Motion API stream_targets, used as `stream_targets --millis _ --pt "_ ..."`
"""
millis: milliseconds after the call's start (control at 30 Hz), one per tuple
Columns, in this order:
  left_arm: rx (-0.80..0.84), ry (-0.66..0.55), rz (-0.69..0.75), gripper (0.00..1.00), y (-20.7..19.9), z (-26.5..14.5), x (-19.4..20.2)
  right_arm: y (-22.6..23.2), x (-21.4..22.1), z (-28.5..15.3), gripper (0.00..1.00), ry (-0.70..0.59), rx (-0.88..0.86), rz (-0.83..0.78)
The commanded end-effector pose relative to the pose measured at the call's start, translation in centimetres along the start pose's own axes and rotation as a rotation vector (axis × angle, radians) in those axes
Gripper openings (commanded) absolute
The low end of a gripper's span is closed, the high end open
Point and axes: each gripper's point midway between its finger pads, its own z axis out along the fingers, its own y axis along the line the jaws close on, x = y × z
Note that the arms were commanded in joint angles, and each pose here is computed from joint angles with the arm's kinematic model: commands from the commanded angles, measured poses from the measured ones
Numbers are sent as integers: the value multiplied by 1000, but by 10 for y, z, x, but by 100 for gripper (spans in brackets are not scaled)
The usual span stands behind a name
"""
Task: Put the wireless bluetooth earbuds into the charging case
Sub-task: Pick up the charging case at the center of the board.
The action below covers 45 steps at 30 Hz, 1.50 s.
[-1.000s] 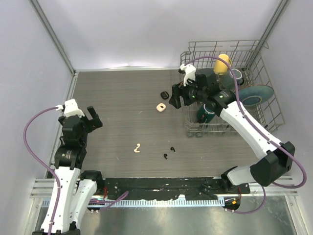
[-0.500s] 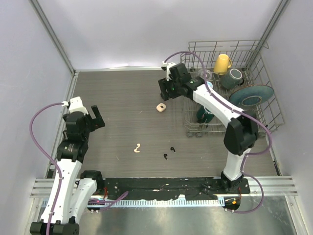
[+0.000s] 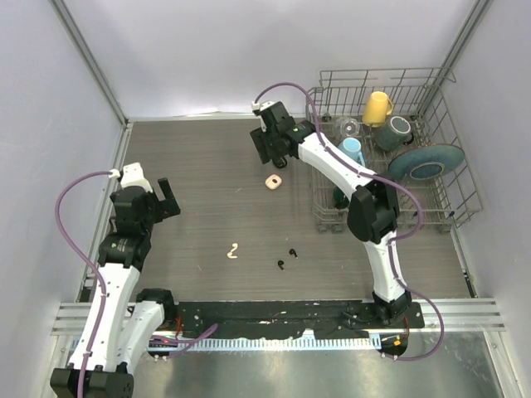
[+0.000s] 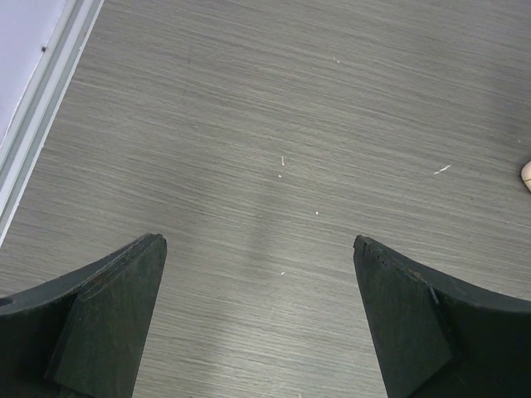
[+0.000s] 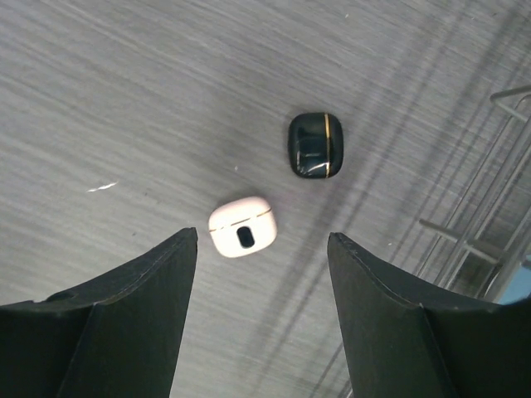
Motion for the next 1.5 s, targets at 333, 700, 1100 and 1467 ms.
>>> stream_targets --millis 333,700,1100,1467 --pt "3 38 19 100 -4 12 2 -39 -6 30 69 30 44 -13" --pt "1 65 25 100 -5 16 6 -33 18 67 66 104 -12 4" --pt "-1 66 29 100 -5 17 6 -38 28 90 66 125 29 12" --pt "-4 61 27 100 -4 16 5 -36 28 100 67 117 -2 22"
